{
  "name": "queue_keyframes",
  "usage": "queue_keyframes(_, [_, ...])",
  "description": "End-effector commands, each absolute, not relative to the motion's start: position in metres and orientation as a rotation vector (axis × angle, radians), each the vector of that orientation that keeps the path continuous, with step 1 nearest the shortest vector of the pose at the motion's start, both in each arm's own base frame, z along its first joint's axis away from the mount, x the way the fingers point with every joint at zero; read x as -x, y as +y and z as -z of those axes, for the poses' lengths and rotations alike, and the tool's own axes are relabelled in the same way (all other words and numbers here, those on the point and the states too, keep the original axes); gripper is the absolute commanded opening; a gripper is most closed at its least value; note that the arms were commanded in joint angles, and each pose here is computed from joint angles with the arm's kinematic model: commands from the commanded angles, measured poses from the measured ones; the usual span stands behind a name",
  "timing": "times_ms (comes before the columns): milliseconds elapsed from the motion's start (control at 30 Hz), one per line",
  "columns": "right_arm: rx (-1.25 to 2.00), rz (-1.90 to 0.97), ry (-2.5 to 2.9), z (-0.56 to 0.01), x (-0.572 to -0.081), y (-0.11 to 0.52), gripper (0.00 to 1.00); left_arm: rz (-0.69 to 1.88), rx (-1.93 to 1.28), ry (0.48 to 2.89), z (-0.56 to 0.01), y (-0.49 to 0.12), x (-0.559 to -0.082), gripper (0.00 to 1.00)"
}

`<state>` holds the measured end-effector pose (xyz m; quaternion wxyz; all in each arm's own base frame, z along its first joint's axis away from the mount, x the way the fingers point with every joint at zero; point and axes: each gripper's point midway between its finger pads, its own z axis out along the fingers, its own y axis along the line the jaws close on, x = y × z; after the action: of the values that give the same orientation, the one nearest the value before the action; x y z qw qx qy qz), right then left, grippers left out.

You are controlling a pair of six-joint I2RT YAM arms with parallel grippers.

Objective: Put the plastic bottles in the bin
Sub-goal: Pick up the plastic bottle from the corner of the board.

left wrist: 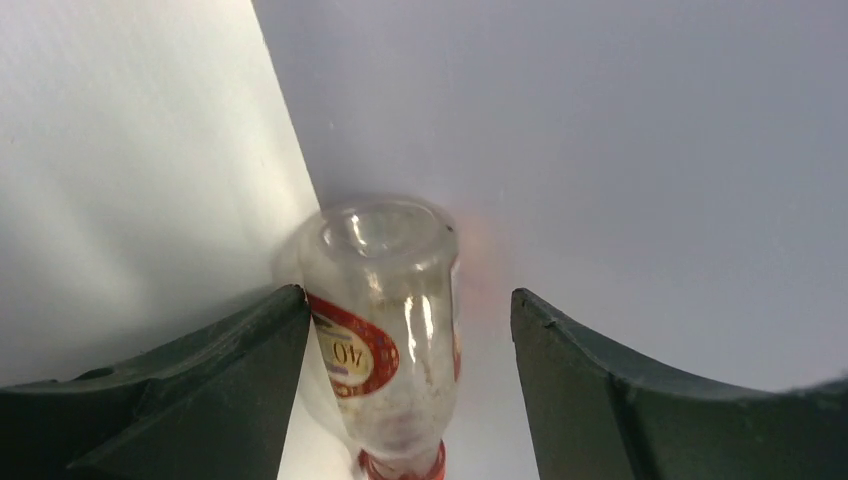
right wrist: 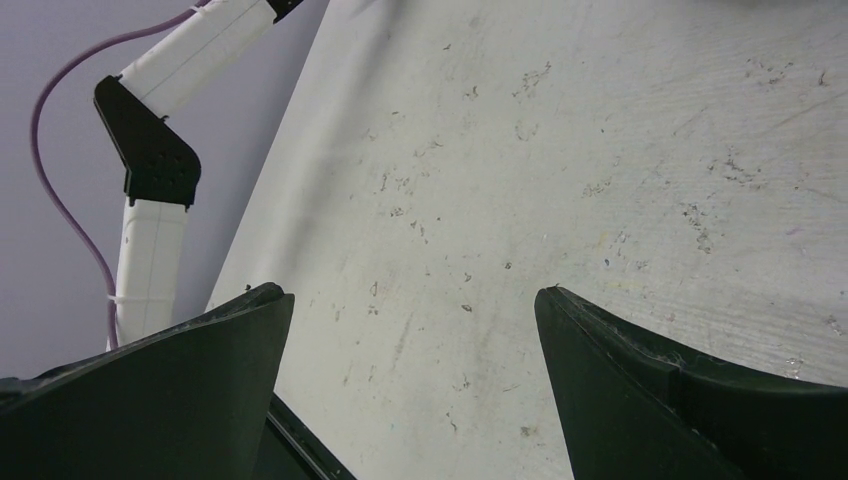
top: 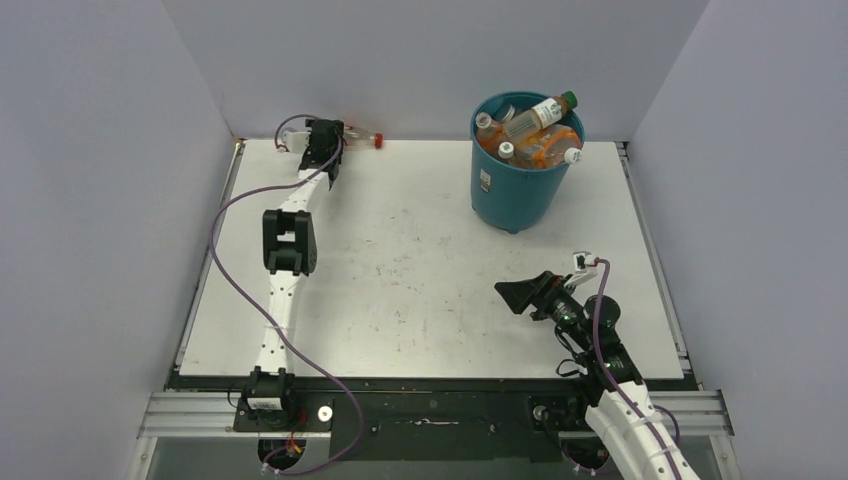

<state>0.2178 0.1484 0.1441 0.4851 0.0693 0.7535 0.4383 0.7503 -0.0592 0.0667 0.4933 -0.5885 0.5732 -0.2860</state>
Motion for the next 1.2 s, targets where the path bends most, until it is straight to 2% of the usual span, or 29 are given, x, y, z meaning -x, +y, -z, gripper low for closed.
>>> queue_keyframes(0, [-0.137,-1.031,1.791,-0.154,-0.225,0.147,0.96,0.676,1.449,1.486,-0.014,-0.070,-0.754,0.69])
queue_keyframes(167, [-0.148,-1.013,1.817,-0.145,-0.228,0.146,0.96,0.797,1.452,1.463,0.012,-0.087,-0.759,0.68])
queue_keyframes(467, [-0.167,-1.002,1.836,-0.134,-0.231,0.145,0.96,0.936,1.379,1.362,-0.012,-0.102,-0.771,0.75])
queue_keyframes(533, [-0.169,-0.999,1.837,-0.133,-0.231,0.145,0.96,0.936,1.366,1.360,-0.015,-0.104,-0.771,0.69])
queue_keyframes(700, [-0.170,-0.994,1.841,-0.132,-0.231,0.144,0.96,0.936,1.342,1.370,-0.019,-0.109,-0.771,0.39])
queue_keyframes(867, [-0.162,-0.994,1.836,-0.136,-0.231,0.144,0.96,0.962,1.303,1.333,-0.041,-0.107,-0.768,0.29])
queue_keyframes(1000, [-0.160,-1.001,1.829,-0.142,-0.230,0.145,0.96,1.028,1.256,1.225,-0.088,-0.097,-0.757,0.19])
queue_keyframes(1167, [-0.148,-1.039,1.806,-0.155,-0.227,0.149,0.96,1.110,1.205,1.089,-0.149,-0.074,-0.712,0.00])
